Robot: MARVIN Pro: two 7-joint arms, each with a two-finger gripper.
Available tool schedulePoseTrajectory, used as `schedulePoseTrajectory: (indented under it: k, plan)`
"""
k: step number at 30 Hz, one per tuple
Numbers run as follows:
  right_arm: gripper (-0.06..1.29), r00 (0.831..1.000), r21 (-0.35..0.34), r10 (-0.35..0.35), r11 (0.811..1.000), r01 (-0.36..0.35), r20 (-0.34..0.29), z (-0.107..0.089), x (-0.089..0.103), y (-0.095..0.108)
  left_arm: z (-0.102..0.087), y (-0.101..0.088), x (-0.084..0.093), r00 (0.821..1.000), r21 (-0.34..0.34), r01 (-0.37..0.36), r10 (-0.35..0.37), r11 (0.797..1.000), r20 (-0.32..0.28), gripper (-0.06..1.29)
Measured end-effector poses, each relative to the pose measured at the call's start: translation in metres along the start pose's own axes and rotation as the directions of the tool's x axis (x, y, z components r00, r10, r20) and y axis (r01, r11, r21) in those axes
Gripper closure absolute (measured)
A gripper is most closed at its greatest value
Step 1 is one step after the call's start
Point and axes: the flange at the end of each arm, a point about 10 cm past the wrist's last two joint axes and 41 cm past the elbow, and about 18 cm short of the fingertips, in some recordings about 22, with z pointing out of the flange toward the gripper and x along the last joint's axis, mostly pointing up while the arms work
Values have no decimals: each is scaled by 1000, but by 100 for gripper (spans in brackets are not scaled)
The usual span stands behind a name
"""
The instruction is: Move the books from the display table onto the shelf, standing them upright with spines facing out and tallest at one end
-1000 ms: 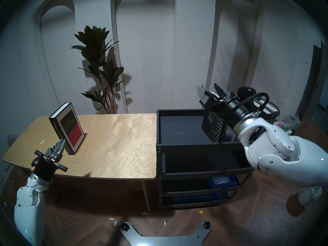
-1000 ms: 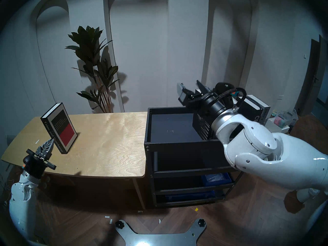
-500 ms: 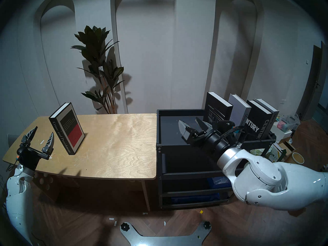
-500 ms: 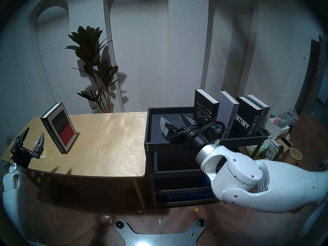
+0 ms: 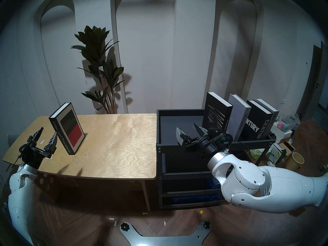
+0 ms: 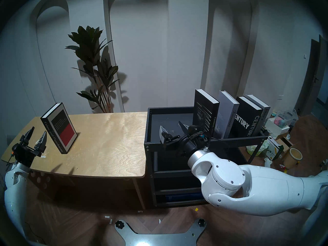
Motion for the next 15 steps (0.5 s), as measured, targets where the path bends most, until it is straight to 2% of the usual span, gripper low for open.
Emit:
schedulePoseTrajectory:
  k: [7,15]
  plan:
    - [2,1000,-5,-8,1000,8,-8,7,1,0,20,-24,7,999,41,7,-8,999,33,-2]
    - [2,1000,2,-4,1000,4,-20,9,2,-4,41,-31,0,996,51,28,-32,998,88,-2]
